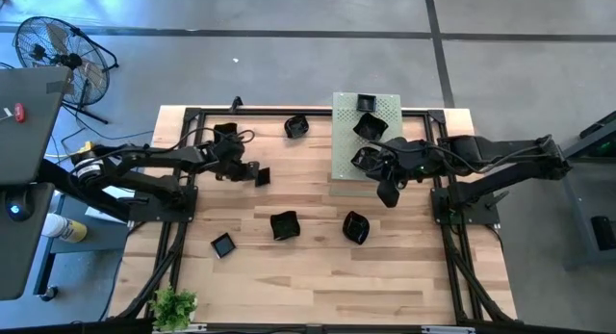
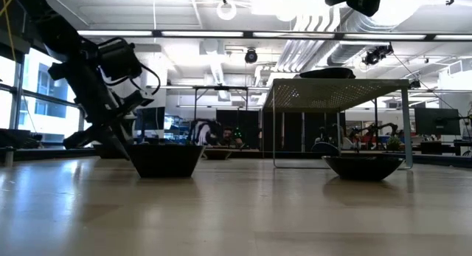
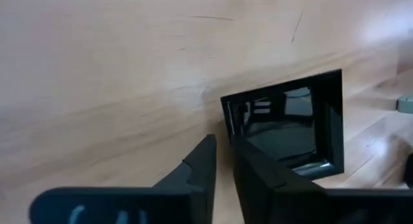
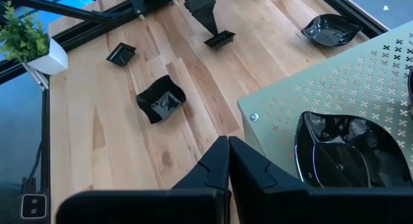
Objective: Pick & Place Mini shaped plates
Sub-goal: Stack the black square plate on the black square plate on the shelf
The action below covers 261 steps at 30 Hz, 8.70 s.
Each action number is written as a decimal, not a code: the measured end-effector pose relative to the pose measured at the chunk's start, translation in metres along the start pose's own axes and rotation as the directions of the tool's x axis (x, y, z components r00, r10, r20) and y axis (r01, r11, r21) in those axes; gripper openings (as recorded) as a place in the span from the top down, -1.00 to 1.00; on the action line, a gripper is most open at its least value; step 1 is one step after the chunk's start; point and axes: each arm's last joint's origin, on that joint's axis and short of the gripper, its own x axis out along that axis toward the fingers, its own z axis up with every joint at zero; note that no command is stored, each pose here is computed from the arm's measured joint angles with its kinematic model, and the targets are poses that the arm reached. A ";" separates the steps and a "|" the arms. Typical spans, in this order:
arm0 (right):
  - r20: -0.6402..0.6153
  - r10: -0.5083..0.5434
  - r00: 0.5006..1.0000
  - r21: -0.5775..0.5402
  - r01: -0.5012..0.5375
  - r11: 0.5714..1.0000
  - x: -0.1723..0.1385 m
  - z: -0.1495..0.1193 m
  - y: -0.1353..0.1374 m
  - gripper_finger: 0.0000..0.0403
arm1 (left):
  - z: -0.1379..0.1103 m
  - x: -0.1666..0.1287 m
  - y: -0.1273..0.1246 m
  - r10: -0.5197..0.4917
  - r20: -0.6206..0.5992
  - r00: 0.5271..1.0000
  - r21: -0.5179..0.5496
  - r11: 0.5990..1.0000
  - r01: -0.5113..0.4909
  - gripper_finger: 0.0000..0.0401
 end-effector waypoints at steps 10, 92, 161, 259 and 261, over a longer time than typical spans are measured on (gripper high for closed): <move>0.001 0.001 1.000 0.001 -0.001 1.000 0.000 0.000 0.000 0.96 | 0.002 0.000 -0.005 -0.076 -0.010 0.997 -0.017 0.997 0.075 0.76; 0.013 -0.005 1.000 0.023 0.005 1.000 0.000 0.001 0.000 0.99 | -0.003 -0.004 -0.025 -0.145 0.021 0.989 0.029 0.989 0.144 0.97; 0.627 -0.129 0.768 0.165 0.031 0.986 0.097 0.091 -0.020 0.96 | 0.002 -0.123 -0.216 -0.552 0.630 0.546 0.665 0.746 -0.014 0.91; -0.049 -0.443 0.895 0.453 0.416 0.788 0.064 0.066 -0.267 0.94 | -0.013 -0.152 -0.174 -0.538 0.440 0.719 0.715 0.694 0.082 1.00; -0.045 -0.444 0.895 0.442 0.417 0.795 0.063 0.067 -0.266 0.87 | -0.013 -0.152 -0.174 -0.538 0.440 0.719 0.715 0.694 0.082 1.00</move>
